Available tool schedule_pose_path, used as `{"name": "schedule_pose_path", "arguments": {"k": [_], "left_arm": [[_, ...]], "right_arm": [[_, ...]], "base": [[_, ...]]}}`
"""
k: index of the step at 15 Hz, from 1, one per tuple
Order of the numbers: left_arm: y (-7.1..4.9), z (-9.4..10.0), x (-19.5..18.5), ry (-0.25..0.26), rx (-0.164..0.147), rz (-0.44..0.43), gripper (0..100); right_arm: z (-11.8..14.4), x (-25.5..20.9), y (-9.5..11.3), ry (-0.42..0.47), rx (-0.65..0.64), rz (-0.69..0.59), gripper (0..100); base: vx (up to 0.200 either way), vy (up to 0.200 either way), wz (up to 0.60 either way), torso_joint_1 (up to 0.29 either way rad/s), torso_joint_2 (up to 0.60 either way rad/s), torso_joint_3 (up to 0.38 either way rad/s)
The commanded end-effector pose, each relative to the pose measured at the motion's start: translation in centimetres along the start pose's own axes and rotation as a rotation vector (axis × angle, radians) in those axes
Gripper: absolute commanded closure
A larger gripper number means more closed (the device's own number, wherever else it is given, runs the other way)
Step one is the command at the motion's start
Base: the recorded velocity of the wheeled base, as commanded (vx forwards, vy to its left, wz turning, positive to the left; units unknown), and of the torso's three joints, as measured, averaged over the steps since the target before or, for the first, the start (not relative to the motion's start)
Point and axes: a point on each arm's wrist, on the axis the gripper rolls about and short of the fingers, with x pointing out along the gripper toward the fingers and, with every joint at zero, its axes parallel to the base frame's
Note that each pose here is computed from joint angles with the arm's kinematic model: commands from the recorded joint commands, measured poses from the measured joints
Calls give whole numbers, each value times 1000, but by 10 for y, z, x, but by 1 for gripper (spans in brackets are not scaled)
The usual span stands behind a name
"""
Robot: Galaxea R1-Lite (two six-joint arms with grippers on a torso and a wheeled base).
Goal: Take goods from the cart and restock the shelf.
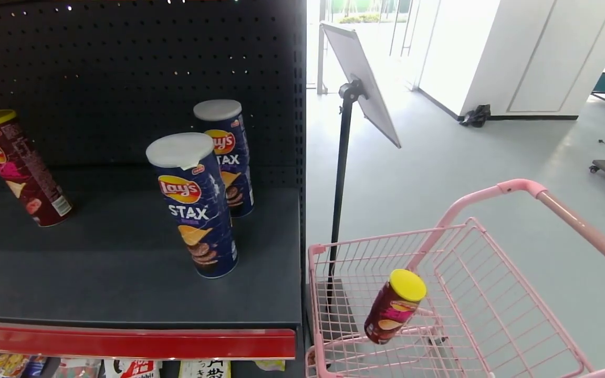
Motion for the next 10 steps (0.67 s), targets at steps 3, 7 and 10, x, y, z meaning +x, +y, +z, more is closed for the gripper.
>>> {"name": "schedule_pose_path", "arguments": {"k": [3, 7, 10], "left_arm": [[0, 0, 0, 1, 1, 1, 0], [0, 0, 0, 1, 1, 0, 0], [0, 0, 0, 1, 1, 0, 0]], "right_arm": [[0, 0, 0, 0, 0, 0, 0], [0, 0, 0, 0, 0, 0, 0], [0, 0, 0, 0, 0, 0, 0]], "base": [[-67, -67, 0, 2, -1, -1], [-200, -100, 0, 2, 2, 1], [-67, 0, 0, -4, -1, 4]]}}
